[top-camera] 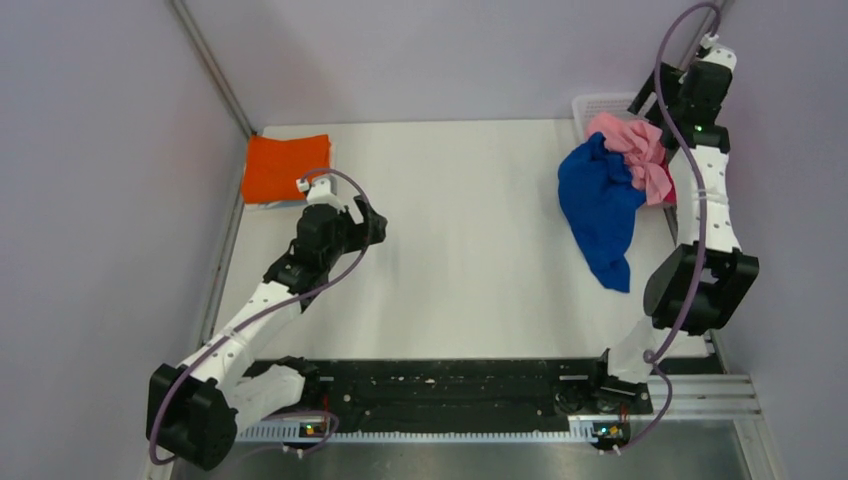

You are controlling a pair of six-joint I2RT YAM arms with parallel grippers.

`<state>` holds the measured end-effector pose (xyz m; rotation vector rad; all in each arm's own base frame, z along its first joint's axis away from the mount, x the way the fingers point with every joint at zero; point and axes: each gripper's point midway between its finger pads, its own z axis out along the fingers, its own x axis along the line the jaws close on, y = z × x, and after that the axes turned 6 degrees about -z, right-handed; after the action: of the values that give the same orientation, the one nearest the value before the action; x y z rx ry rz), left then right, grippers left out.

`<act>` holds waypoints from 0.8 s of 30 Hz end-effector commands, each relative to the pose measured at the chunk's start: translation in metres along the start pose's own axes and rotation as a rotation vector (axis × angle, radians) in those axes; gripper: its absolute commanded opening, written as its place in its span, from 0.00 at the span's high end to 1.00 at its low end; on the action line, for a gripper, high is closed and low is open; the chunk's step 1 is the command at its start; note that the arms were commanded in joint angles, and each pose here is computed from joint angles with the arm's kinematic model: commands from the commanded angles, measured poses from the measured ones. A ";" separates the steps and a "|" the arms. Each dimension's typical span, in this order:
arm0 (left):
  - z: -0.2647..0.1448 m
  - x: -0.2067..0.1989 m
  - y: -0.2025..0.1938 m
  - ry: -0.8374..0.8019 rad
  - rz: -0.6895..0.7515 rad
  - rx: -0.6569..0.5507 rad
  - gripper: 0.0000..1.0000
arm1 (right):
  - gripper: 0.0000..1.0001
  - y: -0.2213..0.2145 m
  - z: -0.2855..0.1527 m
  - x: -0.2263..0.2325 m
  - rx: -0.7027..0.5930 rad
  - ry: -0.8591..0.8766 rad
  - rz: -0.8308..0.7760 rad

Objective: Fold and stack the t-shirts
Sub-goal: Grab crumpled tshirt from bin with the right arm

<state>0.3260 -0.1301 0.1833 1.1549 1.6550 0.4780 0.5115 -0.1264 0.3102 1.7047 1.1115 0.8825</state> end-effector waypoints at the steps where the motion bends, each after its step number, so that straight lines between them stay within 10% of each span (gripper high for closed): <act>1: -0.009 -0.013 0.014 -0.056 -0.022 -0.049 0.01 | 0.11 -0.056 -0.005 0.028 0.163 0.084 0.029; 16: -0.013 -0.013 0.015 -0.061 -0.019 -0.061 0.01 | 0.31 -0.148 0.036 0.043 0.425 0.031 0.038; 24: -0.013 -0.010 0.017 -0.048 -0.018 -0.072 0.01 | 1.00 -0.143 0.043 0.042 0.340 0.003 0.110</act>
<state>0.3206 -0.1297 0.1975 1.1238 1.6186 0.4728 0.5097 -0.0644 0.1363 2.1193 1.3501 0.7133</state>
